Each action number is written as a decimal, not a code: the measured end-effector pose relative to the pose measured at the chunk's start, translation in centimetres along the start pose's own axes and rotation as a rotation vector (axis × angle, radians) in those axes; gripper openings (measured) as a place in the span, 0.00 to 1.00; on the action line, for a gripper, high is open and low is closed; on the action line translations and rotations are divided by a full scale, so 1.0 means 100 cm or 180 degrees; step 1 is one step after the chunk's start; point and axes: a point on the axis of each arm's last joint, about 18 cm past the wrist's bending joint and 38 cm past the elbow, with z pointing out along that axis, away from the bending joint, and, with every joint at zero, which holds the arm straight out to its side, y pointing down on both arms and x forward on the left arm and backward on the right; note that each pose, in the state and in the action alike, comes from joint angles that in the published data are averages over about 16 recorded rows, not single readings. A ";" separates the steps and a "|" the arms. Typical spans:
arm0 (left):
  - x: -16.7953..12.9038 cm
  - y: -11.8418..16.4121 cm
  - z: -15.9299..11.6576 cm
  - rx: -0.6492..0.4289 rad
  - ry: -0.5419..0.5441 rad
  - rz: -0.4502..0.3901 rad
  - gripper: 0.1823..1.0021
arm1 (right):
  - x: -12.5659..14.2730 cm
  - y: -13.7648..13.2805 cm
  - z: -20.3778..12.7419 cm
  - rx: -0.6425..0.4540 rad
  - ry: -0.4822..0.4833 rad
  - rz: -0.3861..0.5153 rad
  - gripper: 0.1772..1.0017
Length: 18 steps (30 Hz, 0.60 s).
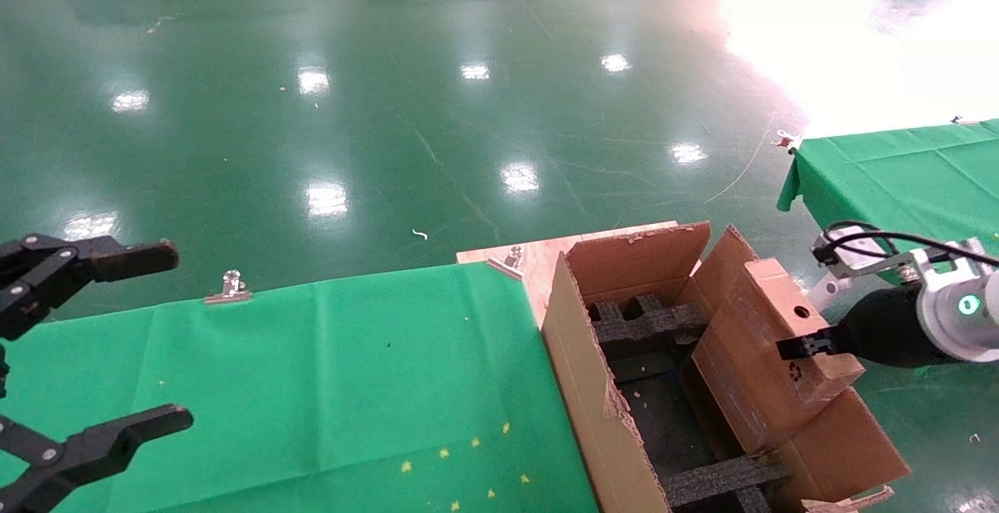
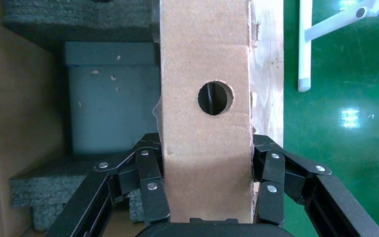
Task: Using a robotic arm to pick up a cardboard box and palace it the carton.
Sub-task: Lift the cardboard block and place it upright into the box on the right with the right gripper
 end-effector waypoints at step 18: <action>0.000 0.000 0.000 0.0000 0.0000 0.0000 1.00 | -0.020 0.018 0.046 -0.0085 0.0025 -0.0057 0.24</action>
